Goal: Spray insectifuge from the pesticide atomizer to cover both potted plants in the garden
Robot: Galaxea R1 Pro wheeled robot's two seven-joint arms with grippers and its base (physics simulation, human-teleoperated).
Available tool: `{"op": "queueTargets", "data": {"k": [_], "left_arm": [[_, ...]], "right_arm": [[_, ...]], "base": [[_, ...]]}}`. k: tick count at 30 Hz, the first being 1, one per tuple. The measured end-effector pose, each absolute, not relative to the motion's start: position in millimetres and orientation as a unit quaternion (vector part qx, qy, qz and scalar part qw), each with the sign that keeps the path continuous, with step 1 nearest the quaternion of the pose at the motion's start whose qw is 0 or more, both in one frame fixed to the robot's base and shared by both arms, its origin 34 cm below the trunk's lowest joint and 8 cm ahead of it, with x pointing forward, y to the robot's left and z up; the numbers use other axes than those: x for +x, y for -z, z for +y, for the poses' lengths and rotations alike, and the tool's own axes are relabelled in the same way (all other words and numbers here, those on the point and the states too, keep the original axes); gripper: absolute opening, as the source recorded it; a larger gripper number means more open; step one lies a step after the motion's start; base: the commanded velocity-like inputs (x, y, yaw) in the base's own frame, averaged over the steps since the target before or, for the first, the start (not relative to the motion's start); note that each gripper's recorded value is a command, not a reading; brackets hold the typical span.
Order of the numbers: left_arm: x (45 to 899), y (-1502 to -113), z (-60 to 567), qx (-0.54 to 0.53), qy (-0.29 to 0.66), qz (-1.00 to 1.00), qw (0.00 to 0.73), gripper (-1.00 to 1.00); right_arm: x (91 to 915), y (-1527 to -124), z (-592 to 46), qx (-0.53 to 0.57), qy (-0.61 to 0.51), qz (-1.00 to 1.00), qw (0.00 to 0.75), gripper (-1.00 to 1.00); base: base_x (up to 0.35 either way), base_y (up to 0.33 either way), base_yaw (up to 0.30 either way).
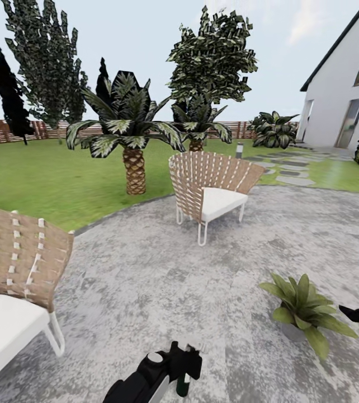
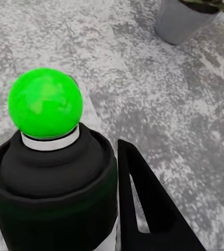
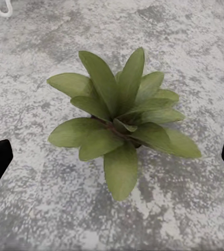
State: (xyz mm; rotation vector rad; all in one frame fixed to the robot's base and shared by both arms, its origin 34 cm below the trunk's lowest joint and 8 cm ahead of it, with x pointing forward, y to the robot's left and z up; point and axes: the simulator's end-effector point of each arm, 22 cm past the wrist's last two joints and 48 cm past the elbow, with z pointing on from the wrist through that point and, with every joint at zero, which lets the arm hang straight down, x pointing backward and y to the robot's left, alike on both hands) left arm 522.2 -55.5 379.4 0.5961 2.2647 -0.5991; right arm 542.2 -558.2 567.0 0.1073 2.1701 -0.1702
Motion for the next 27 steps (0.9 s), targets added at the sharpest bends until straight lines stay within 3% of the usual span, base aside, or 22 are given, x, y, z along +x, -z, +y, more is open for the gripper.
{"op": "queueTargets", "data": {"k": [13, 27], "left_arm": [[499, -374, -75, 0.277, 0.234, 0.869, 0.337, -1.00], [492, -374, -80, 0.218, 0.276, 0.884, 0.308, -1.00]], "right_arm": [[543, -567, -558, 0.042, 0.069, 0.882, 0.464, 1.00], [543, -568, -557, 0.041, 0.068, 0.882, 0.465, 1.00]], "base": [[0.311, -0.164, -0.300], [0.298, -0.187, -0.300]]}}
